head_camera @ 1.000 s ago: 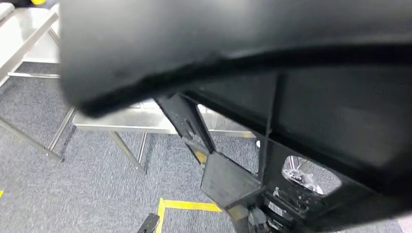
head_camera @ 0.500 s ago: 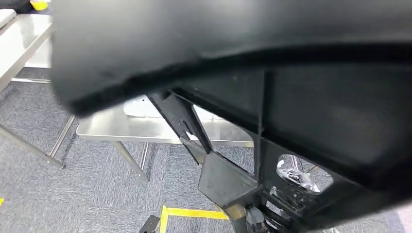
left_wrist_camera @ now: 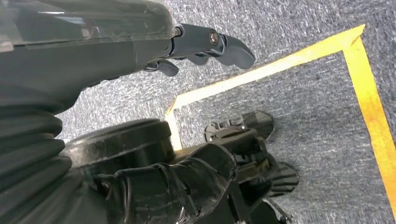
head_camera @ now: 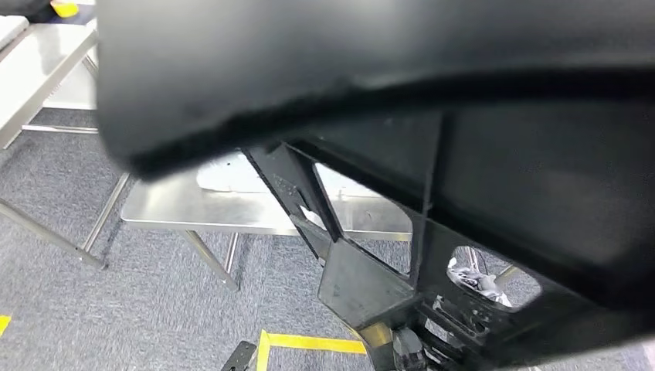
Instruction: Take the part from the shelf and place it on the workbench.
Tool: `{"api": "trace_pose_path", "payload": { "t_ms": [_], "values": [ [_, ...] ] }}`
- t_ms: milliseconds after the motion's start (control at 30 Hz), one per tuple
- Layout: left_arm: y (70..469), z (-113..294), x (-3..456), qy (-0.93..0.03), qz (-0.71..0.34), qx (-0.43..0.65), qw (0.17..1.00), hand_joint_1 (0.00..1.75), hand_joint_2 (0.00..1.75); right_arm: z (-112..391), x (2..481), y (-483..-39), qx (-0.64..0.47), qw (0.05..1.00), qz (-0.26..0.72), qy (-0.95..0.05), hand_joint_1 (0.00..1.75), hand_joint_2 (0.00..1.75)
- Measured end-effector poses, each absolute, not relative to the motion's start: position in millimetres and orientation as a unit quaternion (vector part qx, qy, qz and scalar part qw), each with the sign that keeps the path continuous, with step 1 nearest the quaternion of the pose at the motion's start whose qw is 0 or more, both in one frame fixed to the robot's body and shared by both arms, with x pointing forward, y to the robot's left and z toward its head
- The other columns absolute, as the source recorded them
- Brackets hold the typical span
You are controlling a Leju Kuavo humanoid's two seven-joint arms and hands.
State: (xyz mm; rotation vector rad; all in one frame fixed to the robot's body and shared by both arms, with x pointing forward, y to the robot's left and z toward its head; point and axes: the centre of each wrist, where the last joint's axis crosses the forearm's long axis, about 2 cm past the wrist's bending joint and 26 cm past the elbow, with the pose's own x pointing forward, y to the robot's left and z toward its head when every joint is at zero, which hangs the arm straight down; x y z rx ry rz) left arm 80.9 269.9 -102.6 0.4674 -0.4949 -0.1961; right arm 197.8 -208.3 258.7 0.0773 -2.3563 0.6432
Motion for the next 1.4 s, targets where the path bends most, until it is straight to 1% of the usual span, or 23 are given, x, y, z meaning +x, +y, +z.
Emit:
{"api": "trace_pose_path", "payload": {
  "t_ms": [1400],
  "values": [
    [270.9,-102.5,82.6,-0.233,-0.101,0.223,0.941,0.0,1.75,256.7,201.0,-208.3,0.032,0.348,0.248,-0.903,1.75,1.75]
  ]
}}
